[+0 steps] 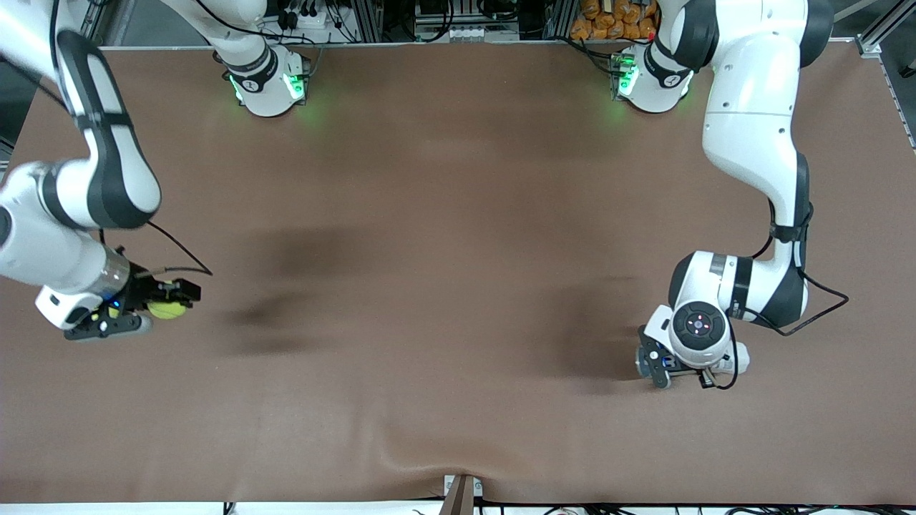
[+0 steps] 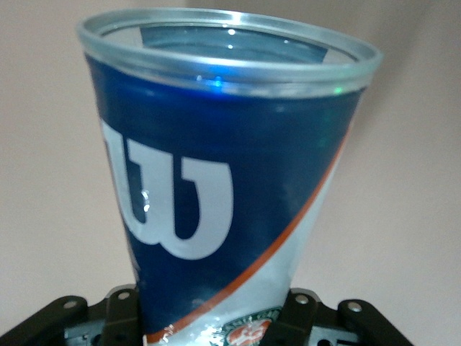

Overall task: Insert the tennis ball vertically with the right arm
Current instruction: 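Lift the can upright with the left gripper while the right gripper rises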

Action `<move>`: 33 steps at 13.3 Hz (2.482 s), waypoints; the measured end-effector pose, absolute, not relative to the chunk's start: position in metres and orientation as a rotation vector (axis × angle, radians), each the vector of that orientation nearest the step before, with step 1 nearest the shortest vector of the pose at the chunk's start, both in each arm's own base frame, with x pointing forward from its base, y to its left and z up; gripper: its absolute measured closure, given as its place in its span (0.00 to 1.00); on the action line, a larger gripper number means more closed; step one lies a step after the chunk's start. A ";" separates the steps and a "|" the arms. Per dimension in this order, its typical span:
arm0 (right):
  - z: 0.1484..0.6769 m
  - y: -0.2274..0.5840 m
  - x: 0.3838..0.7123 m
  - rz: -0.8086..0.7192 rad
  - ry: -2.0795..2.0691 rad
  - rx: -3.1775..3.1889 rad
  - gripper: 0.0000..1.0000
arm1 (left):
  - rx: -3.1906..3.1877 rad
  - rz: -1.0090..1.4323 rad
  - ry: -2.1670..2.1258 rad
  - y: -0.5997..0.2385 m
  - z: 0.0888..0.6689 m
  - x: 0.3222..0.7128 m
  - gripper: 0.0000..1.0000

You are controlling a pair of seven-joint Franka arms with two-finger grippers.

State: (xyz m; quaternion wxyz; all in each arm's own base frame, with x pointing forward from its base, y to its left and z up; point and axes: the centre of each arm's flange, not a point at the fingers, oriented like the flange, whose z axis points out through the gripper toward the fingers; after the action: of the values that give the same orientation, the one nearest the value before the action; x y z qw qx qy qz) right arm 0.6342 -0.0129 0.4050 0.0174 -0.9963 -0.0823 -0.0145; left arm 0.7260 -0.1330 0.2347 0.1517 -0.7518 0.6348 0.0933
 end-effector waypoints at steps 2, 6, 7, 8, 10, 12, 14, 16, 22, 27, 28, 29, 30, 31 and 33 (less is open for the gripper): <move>0.456 -0.001 0.623 -0.022 -0.283 -3.116 0.41 | -2.263 0.149 1.841 -0.160 0.261 0.723 0.41; 0.555 0.009 0.611 0.050 -0.299 -3.129 0.41 | -2.554 -0.081 1.837 -0.200 0.285 0.722 0.42; 0.573 0.007 0.607 0.070 -0.292 -3.130 0.41 | -2.624 -0.151 1.834 -0.210 0.292 0.722 0.42; 0.587 0.004 0.603 0.091 -0.286 -3.131 0.41 | -2.684 -0.237 1.827 -0.222 0.302 0.722 0.43; 0.606 0.001 0.597 0.127 -0.277 -3.137 0.41 | -2.806 -0.438 1.792 -0.251 0.328 0.720 0.43; 0.613 0.000 0.595 0.129 -0.263 -3.145 0.41 | -2.902 -0.609 1.745 -0.274 0.355 0.716 0.43; 0.612 -0.001 0.595 0.132 -0.255 -3.146 0.41 | -2.956 -0.792 1.681 -0.293 0.377 0.714 0.42; 0.611 -0.001 0.596 0.135 -0.253 -3.145 0.41 | -2.993 -0.981 1.614 -0.325 0.383 0.706 0.42; 0.619 0.007 0.594 0.119 -0.259 -3.156 0.41 | -3.123 -1.301 1.279 -0.464 0.310 0.621 0.41; 0.618 0.014 0.593 0.146 -0.229 -3.194 0.41 | -3.135 -1.336 1.092 -0.507 0.224 0.567 0.42; 0.619 0.019 0.593 0.146 -0.215 -3.203 0.41 | -3.134 -1.354 1.067 -0.515 0.219 0.558 0.42; 0.619 0.024 0.592 0.146 -0.206 -3.210 0.41 | -3.127 -1.376 1.050 -0.522 0.217 0.549 0.42; 0.619 0.030 0.591 0.148 -0.198 -3.214 0.41 | -3.129 -1.396 1.029 -0.530 0.216 0.540 0.42; 0.619 0.037 0.591 0.148 -0.181 -3.215 0.41 | -3.139 -1.413 0.995 -0.537 0.214 0.531 0.42; 0.619 0.065 0.588 0.141 -0.143 -3.212 0.41 | -3.156 -1.444 0.938 -0.552 0.208 0.512 0.42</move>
State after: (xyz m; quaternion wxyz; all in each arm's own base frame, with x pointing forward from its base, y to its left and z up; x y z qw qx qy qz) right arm 0.5882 0.0648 0.6193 -0.0383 -0.9973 -0.0444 0.0438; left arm 0.5121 -0.5520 0.2084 -0.2247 -0.8554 0.2543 -0.3913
